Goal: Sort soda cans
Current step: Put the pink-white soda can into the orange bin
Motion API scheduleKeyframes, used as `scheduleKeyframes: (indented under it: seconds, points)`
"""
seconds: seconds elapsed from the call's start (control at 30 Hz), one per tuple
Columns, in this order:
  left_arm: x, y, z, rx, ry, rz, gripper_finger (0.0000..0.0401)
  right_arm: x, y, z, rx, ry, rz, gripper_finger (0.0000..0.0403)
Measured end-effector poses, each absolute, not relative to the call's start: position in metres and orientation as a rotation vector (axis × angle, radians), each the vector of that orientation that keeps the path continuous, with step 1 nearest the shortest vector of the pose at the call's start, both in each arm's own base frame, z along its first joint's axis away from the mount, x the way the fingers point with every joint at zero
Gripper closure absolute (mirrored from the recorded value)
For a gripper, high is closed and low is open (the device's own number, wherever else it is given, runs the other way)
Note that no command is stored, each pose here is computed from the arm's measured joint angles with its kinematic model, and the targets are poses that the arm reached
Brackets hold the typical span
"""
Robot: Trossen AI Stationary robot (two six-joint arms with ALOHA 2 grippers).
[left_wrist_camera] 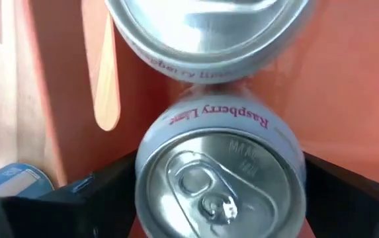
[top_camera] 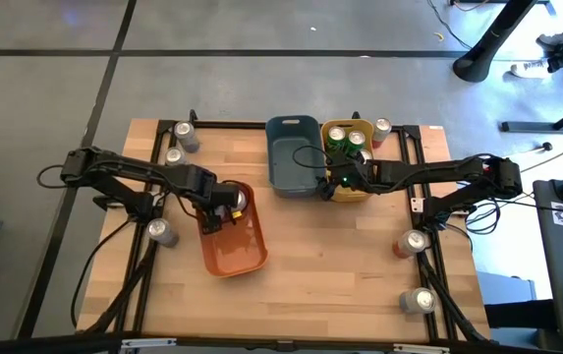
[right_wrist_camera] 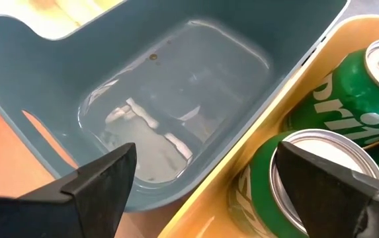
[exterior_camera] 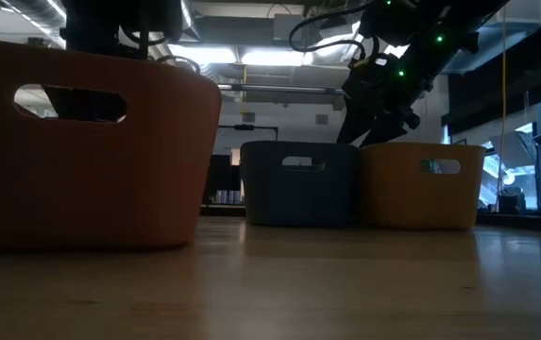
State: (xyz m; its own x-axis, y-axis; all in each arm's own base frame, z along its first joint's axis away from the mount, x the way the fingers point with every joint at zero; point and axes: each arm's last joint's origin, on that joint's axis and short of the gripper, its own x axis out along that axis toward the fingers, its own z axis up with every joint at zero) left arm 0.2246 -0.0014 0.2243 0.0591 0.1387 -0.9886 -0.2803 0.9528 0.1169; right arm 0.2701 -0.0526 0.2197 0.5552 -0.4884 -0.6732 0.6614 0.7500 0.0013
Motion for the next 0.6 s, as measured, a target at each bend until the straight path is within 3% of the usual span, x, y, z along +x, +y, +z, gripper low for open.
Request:
scheduleKeyframes:
  seconds: [0.3,0.6]
  points:
    - [0.226,-0.001,0.264,-0.111,1.478,0.32,0.0057,0.27,-0.053,0.22,0.266,0.704,-0.692,0.0045]
    - [0.198,-0.006,0.304,-0.045,1.176,0.424,0.0056,0.271,-0.052,0.22,0.276,0.702,-0.678,0.0045]
